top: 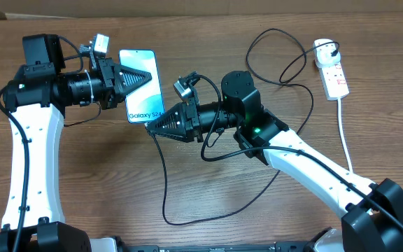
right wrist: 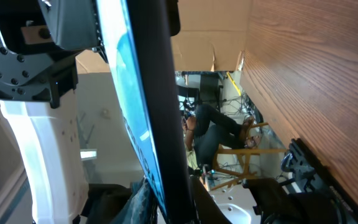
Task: Plug charger to phone and switch on socket
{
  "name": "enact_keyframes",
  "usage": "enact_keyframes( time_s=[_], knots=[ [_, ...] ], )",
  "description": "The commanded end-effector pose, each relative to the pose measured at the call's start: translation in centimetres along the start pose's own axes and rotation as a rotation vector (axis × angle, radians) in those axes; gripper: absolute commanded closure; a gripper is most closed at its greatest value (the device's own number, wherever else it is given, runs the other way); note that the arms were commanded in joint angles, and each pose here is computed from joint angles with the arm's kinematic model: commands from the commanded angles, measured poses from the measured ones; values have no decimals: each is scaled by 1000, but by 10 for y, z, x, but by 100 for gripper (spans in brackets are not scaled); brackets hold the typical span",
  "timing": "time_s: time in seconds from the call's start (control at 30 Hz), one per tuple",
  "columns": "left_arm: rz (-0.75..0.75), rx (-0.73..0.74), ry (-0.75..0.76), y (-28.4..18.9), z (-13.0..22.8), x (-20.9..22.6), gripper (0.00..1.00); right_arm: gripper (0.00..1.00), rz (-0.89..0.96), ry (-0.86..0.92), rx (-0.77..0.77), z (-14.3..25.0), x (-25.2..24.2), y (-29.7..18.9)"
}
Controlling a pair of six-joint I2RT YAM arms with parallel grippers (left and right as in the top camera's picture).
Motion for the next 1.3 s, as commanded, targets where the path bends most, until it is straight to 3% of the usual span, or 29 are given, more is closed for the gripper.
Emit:
enact_keyframes(
  time_s=[0.0, 0.1, 0.27, 0.77, 1.27],
  knots=[
    [77, 91, -18, 6, 16, -15, 96, 83, 40, 7, -106, -12, -1, 2],
    [77, 90, -24, 6, 15, -15, 96, 84, 46, 12, -100, -10, -3, 3],
    [77, 90, -25, 6, 15, -15, 96, 96, 49, 1, -99, -10, -3, 3],
    [93, 70, -23, 5, 9, -20, 96, 96, 30, 24, -61, -7, -1, 2],
    [177, 59, -50, -14, -1, -26, 96, 96, -49, -93, -46, -20, 11, -21]
  ],
)
Point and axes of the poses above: each gripper's point midway between its finger pads, its own y axis out along the fingers, its own x axis along the line the jaws close on, z = x × y, the point moved 8 cm from there along -y, back along the fingers, and after that the axes turned 11 degrees about -y, right-handed, at the moved point
